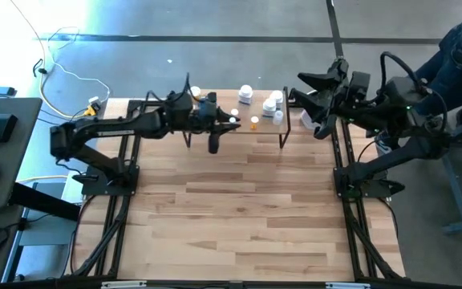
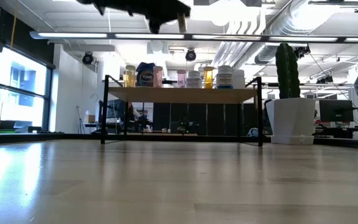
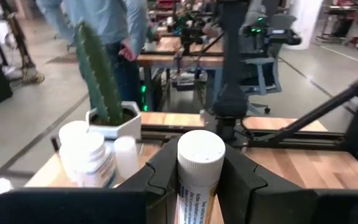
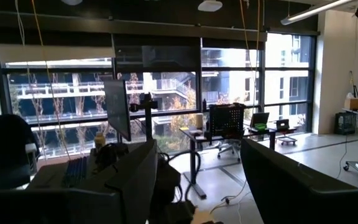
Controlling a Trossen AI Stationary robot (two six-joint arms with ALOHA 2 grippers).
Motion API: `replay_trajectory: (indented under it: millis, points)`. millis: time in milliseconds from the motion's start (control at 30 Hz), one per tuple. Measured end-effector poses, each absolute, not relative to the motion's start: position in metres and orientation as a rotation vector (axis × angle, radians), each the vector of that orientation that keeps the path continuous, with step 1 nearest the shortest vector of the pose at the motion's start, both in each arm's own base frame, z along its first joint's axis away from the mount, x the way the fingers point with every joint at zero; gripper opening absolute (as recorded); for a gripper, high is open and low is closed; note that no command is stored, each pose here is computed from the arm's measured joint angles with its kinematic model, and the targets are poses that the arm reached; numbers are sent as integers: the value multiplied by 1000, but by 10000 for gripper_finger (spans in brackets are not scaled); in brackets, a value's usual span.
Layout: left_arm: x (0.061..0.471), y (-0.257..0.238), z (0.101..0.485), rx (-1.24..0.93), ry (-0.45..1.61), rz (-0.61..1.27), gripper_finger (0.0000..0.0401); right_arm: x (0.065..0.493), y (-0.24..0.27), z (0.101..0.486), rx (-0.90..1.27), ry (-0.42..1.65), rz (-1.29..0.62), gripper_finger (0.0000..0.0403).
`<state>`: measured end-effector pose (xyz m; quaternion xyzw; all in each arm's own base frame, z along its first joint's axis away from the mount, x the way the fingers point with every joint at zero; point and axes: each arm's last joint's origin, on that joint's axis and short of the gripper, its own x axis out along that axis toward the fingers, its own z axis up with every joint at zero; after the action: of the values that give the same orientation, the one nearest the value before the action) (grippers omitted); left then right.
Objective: Pick and place medicine bottles onto shelf by color
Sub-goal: Put the white yellow pill bottle on the shelf
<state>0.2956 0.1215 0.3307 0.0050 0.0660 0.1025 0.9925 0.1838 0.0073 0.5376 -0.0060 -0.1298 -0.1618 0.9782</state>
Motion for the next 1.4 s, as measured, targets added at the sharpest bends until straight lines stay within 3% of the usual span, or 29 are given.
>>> replay_trajectory:
  millis: [400, 900, 1167, 1400]
  points:
    - [319, 149, 291, -45, 198, 225, 72, 175, 6, 538, -18, -252, -326, 223]
    - [326, 165, 268, -75, 243, 296, 72, 175, 6, 538, -26, -245, -327, 223]
    - [334, 149, 268, -30, 256, 498, 72, 176, 6, 536, -31, -228, -332, 223]
    - [329, 133, 254, -143, 273, 499, 72, 177, 6, 534, -37, -206, -331, 223]
